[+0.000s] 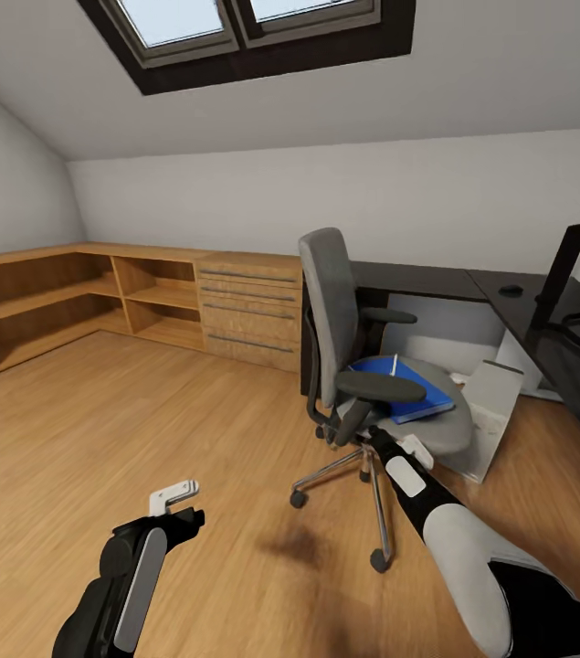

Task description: In the bedroom, organize the workspace by keeping the computer under the desk, ensuring the monitor is on the desk, placing the keyboard on the desk next to the monitor, placing the mouse on the desk next to the keyboard, moving the folder from the swivel chair onto the desk next to the mouse, stacking the notebook on top of the folder with the pen on top of the notebook, and positioning the swivel chair next to the desk.

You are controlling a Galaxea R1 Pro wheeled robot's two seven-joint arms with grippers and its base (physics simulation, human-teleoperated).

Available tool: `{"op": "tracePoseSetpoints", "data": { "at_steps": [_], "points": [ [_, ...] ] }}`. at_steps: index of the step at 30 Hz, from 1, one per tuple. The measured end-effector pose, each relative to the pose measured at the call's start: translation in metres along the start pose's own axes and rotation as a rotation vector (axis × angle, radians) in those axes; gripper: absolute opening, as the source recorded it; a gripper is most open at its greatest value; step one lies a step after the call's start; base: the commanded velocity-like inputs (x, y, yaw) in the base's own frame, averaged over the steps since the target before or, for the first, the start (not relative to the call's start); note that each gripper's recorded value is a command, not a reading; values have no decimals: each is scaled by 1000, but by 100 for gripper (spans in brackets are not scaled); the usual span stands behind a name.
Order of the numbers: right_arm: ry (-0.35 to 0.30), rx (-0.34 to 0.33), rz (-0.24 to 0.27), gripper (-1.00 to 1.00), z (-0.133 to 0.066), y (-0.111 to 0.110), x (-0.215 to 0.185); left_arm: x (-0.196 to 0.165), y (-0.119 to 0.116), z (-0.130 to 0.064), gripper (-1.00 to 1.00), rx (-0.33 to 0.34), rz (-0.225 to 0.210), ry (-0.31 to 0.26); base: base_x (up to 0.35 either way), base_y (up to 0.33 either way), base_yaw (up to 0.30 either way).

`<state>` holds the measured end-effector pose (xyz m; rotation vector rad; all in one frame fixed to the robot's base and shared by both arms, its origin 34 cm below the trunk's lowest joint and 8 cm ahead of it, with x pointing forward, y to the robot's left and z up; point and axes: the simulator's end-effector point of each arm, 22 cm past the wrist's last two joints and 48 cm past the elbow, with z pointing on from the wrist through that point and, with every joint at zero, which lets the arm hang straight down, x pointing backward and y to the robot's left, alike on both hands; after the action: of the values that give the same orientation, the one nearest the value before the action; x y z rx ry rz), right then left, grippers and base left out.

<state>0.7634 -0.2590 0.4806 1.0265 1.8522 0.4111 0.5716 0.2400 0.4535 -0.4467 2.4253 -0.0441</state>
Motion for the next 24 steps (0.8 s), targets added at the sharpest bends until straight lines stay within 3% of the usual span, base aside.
{"op": "tracePoseSetpoints", "data": {
  "at_steps": [12,18,24],
  "points": [
    [0,-4,-2,100,0,1,-1,0,0,0,100,-1,0,-1,-7,0,-224],
    [-2,4,2,100,1,-3,-3,0,1,0,100,-1,-1,0,-266,60,-241],
    [-6,4,2,100,1,-4,-5,0,1,0,100,-3,-1,-1,-81,15,-76]
  ]
}}
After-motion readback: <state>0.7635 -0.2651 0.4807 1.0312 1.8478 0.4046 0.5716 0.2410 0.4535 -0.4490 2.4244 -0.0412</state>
